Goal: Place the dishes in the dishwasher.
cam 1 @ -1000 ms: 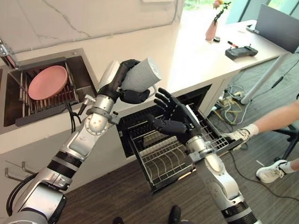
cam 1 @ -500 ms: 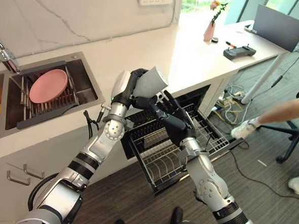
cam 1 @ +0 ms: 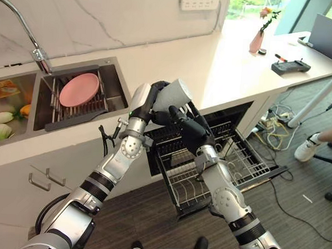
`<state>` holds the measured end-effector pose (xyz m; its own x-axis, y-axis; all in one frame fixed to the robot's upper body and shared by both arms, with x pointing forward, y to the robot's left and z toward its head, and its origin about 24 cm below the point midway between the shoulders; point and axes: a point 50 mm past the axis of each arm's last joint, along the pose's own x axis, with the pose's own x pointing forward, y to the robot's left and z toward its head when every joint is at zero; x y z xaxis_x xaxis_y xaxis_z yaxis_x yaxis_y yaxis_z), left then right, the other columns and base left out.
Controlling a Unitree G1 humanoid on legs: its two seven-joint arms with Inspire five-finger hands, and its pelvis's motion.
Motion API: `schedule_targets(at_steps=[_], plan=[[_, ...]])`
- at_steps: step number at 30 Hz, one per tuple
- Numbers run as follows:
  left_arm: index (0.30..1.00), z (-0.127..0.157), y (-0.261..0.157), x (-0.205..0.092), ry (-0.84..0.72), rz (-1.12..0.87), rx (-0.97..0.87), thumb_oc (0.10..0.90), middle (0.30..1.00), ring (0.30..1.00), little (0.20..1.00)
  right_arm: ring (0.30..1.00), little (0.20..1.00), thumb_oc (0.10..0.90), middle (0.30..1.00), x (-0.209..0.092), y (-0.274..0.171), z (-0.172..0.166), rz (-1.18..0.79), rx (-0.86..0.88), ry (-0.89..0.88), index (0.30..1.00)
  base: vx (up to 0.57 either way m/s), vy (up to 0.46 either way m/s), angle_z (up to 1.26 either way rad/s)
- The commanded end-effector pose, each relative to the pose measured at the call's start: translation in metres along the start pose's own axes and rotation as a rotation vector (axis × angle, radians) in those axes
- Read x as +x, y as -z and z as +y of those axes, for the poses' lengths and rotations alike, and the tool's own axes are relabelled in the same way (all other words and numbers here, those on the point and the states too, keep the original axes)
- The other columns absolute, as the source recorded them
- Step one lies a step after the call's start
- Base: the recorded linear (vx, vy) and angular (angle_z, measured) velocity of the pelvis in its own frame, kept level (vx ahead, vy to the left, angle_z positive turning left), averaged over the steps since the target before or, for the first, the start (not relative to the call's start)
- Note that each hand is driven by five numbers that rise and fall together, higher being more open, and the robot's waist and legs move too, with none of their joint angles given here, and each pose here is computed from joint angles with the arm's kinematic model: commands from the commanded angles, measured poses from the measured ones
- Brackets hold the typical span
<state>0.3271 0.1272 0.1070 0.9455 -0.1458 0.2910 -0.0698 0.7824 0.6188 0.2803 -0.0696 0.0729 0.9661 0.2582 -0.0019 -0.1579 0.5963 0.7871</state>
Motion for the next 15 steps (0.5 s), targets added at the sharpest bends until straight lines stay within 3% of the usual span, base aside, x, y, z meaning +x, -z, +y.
schedule_targets(at_steps=[1, 15], plan=[[0.3, 0.008, -0.054, 0.026, -0.024, -0.257, 0.014, 0.4, 0.3, 0.3, 0.3, 0.9, 0.9, 0.8, 0.9, 0.02, -0.032, 0.06, -0.176, 0.122, -0.254, 0.9, 0.01, 0.012, 0.09], [0.3, -0.037, -0.069, 0.032, 0.129, -0.282, 0.044, 0.4, 0.3, 0.3, 0.3, 0.9, 0.9, 0.8, 0.9, 0.046, -0.012, 0.064, -0.074, 0.118, -0.18, 0.9, 0.0, 0.007, 0.04]])
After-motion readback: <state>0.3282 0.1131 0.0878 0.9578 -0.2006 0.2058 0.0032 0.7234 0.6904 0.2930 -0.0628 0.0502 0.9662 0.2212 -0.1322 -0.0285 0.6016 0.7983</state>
